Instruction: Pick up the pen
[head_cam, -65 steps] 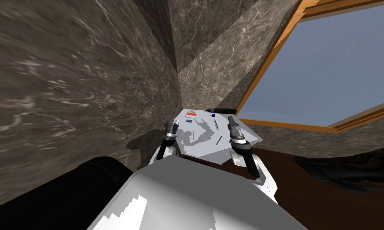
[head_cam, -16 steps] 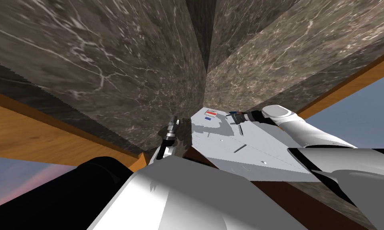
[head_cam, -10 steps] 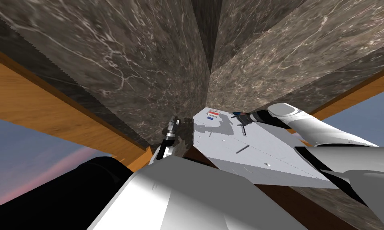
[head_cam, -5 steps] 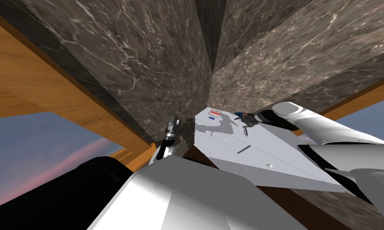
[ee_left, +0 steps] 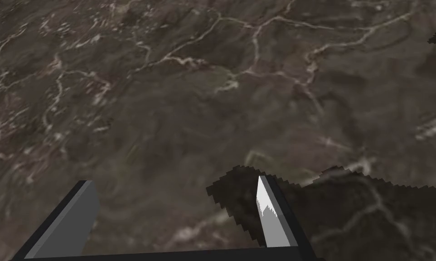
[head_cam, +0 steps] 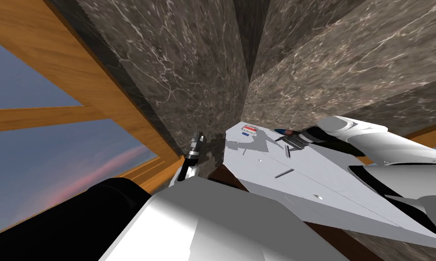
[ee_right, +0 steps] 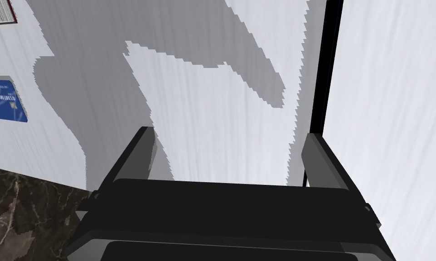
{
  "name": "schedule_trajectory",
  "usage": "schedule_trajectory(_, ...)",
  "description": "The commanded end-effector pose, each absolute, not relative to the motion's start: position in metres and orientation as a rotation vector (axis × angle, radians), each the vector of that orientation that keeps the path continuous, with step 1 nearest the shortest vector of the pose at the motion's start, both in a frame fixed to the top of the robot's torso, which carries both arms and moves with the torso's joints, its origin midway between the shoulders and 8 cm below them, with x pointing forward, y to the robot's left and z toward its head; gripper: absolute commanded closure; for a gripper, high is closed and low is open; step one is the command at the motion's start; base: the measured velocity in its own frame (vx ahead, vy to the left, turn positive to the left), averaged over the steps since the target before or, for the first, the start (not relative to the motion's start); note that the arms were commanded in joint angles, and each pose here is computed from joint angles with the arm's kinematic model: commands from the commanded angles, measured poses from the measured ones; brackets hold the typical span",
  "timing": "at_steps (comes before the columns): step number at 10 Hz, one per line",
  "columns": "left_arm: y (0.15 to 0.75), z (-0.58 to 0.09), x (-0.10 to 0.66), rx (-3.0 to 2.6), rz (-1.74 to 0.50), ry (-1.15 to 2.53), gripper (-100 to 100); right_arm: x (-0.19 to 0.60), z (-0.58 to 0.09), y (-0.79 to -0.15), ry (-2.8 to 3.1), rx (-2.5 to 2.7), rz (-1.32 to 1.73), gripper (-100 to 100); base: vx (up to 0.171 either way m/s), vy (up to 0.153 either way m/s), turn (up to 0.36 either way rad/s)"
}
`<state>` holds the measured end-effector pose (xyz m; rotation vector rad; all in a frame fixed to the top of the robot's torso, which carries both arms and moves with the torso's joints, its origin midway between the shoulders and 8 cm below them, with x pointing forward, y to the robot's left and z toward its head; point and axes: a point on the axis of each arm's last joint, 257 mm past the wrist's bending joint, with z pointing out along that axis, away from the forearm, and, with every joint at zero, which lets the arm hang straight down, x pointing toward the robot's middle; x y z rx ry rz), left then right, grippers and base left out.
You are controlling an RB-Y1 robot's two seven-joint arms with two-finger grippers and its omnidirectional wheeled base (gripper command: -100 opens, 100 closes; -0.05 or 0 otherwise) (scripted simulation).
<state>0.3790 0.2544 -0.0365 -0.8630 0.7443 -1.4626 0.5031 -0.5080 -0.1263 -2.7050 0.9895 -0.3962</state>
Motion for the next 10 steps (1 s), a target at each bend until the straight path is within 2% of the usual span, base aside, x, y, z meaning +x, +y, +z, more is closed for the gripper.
schedule_trajectory(1,0.254,-0.036,0.379,-0.863,-1.463,0.744,0,0.498,-0.123,-0.515,0.966,-2.753,-0.377,-100,-0.059,0.017,0.044)
schedule_trajectory(3,0.254,-0.037,0.379,-0.863,-1.462,0.744,0,0.492,-0.127,-0.523,1.015,-2.734,-0.363,-100,-0.013,0.010,-0.032)
schedule_trajectory(6,0.254,-0.036,0.379,-0.863,-1.463,0.744,0,0.448,-0.137,-0.551,1.071,-2.841,-0.201,-100,-0.046,0.015,0.171)
schedule_trajectory(10,0.254,-0.037,0.379,-0.863,-1.462,0.744,0,0.420,-0.141,-0.555,1.089,-2.876,-0.065,-100,-0.027,0.011,0.064)
